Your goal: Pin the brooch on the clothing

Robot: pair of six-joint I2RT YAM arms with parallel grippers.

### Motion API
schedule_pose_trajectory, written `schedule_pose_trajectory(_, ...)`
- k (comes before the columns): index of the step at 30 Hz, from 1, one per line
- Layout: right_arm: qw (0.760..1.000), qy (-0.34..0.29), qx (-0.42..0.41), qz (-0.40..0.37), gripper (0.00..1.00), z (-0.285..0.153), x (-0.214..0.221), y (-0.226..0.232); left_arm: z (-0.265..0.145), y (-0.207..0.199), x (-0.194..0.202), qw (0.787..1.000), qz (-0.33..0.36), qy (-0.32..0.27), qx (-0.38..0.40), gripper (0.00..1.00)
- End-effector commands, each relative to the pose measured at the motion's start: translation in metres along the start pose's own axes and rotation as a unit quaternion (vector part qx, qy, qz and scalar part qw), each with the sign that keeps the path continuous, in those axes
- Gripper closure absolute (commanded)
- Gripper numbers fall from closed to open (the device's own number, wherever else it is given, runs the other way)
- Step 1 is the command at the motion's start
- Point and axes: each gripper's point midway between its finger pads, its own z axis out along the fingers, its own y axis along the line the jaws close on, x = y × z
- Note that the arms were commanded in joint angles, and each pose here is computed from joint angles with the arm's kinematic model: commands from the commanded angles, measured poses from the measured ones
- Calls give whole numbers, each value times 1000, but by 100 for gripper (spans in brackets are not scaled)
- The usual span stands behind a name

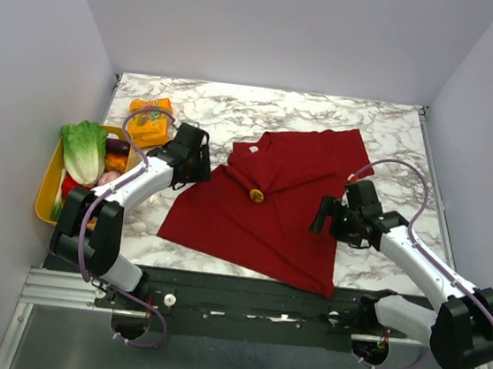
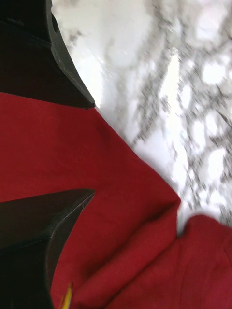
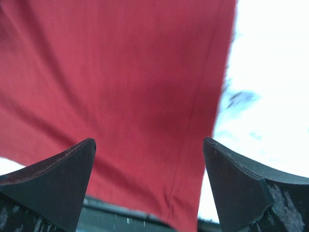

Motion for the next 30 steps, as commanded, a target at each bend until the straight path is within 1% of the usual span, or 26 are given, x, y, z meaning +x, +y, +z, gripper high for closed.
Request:
schedule_pose_trajectory(1,995,101,21,-15,0,-5,55,0,-17,44,44,992,-55,71,-87,24)
schedule_pose_trajectory(2,993,116,22,-25,0,-6,65,4,-19,51,47,990,-54,75,-106,24)
schedule_pose_trajectory(3,989,139,40,-28,0,-9,76,0,-25,61,58,985,-47,101,-132,24)
schedule_pose_trajectory(5,987,147,56,-42,0,-13,82,0,-32,71,60,979,-34,115,-162,23)
schedule_pose_trajectory(6,985,153,67,-47,0,-18,87,-4,-40,84,66,972,-21,127,-194,23)
schedule_pose_trajectory(8,984,150,74,-56,0,-25,86,-3,-46,93,67,966,-9,138,-221,23)
schedule_pose_trajectory(9,982,152,91,-62,1,-31,87,-8,-51,98,71,962,-3,146,-232,23)
schedule_pose_trajectory(11,981,144,108,-74,0,-40,83,-9,-53,100,77,960,6,158,-231,22)
schedule_pose_trajectory(14,974,168,127,-87,0,-48,96,-18,-49,98,93,959,10,184,-214,22)
schedule_pose_trajectory(15,971,177,130,-91,0,-49,102,-21,-45,95,94,961,11,184,-204,22)
schedule_pose_trajectory(17,968,196,124,-95,2,-49,115,-21,-38,90,104,960,11,206,-189,22)
schedule_pose_trajectory(20,962,229,104,-103,4,-48,133,-14,-29,93,113,954,21,226,-195,22)
schedule_pose_trajectory(22,954,255,110,-111,5,-46,147,-16,-26,95,118,952,24,231,-197,22)
schedule_pose_trajectory(25,946,283,108,-119,10,-40,165,-20,-23,97,120,951,23,235,-200,22)
schedule_pose_trajectory(28,944,295,95,-117,34,-32,175,-18,-24,99,119,950,22,231,-207,22)
schedule_pose_trajectory(29,943,297,97,-115,54,-30,178,-20,-24,100,119,950,20,229,-209,22)
schedule_pose_trajectory(30,944,294,95,-114,72,-28,178,-20,-25,103,119,949,20,228,-217,22)
